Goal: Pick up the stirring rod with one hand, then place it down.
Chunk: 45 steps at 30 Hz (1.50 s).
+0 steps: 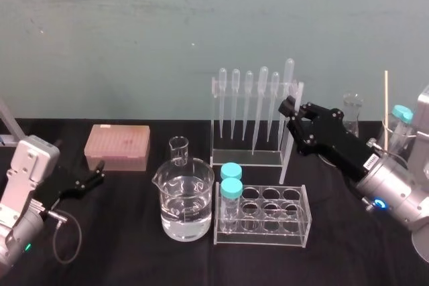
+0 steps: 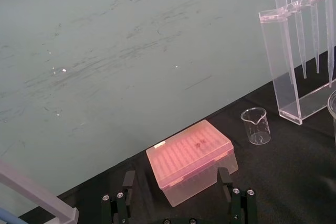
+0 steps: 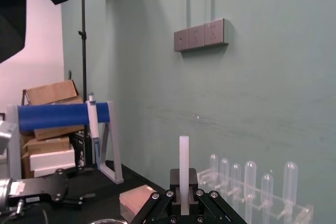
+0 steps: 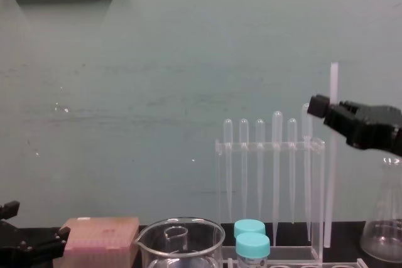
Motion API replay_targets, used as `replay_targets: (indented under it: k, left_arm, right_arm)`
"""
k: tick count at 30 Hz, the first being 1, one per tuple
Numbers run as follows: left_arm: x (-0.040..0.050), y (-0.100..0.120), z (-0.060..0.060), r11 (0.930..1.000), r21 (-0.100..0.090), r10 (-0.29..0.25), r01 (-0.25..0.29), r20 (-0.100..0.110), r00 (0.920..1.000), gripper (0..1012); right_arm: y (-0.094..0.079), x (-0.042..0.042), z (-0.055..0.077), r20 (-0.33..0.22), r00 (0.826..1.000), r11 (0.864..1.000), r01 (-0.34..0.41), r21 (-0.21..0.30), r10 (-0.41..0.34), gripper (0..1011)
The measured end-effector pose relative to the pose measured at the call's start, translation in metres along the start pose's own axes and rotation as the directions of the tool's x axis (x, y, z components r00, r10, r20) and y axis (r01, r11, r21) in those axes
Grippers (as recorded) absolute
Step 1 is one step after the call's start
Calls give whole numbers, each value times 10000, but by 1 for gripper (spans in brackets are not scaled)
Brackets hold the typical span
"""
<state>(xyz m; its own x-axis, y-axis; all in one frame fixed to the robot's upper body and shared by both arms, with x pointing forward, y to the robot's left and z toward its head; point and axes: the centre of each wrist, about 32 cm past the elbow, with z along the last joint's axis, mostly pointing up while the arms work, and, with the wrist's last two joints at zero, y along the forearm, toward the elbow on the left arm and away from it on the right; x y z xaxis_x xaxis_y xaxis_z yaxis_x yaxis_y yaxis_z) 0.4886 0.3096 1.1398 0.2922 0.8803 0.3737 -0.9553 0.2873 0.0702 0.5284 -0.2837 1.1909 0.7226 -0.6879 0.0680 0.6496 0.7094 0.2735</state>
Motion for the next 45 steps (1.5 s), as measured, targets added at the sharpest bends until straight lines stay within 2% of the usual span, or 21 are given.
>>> replay_targets:
  k: [2, 8, 22, 35, 45]
  left_arm:
    - [0, 0, 0, 10000, 1, 1, -1, 0, 10000, 1000]
    - [0, 0, 0, 10000, 0, 0, 0, 0, 10000, 1000]
    - [0, 0, 0, 10000, 0, 0, 0, 1, 10000, 1000]
    - [0, 0, 0, 10000, 0, 0, 0, 1, 10000, 1000]
    - [0, 0, 0, 10000, 0, 0, 0, 1, 10000, 1000]
  right_arm:
    - [17, 14, -64, -43, 10000, 10000, 15, -16, -15, 70]
    - [58, 13, -129, -206, 9998, 10000, -76, -54, 75, 70]
    - [76, 3, -196, -516, 9985, 9989, -221, -413, 200, 69]
    - [92, 15, -317, -275, 9992, 9982, -291, -525, 277, 69]
    - [99, 4, -425, -452, 9988, 9965, -231, -803, 195, 69]
